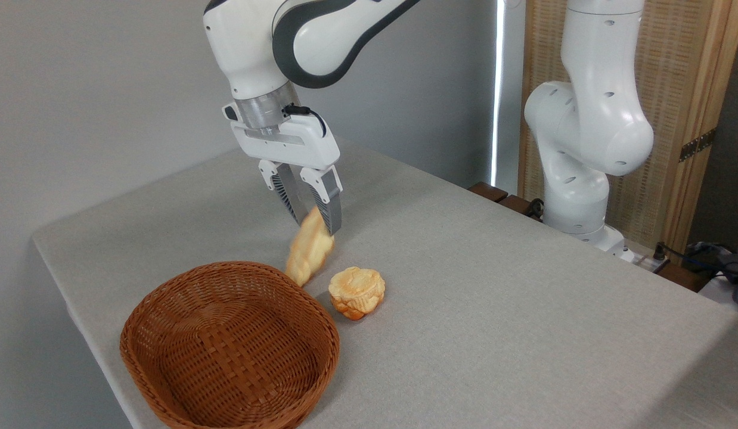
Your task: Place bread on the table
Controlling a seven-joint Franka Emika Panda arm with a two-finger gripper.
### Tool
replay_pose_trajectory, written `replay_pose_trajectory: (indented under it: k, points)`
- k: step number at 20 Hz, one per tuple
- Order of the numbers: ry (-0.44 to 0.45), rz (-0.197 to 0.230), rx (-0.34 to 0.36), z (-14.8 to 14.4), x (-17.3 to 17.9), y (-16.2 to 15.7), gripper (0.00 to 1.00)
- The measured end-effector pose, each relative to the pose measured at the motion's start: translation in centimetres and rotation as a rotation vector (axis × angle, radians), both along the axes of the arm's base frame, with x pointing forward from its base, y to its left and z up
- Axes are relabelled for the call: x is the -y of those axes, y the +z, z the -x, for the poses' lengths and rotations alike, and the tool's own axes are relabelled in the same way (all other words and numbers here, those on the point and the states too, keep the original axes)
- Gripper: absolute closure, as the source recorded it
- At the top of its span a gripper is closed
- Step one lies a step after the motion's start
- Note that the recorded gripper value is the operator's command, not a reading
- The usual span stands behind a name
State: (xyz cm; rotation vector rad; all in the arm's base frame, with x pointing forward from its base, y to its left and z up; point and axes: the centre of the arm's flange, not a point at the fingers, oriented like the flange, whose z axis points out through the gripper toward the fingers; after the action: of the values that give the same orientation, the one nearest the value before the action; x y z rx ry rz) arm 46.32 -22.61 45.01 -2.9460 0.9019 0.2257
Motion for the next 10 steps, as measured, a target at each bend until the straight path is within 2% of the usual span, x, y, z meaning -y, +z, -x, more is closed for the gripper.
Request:
replay_pose_trajectory:
  k: [5, 8, 10]
  points:
    - [0.0, 0.001, 0.012, -0.2, 0.0, 0.5, 0.0]
    - [0.016, 0.021, 0.059, -1.4, -0.5, 2.8, 0.0]
    - [0.051, 0.029, 0.105, -3.0, -2.3, 4.9, 0.0]
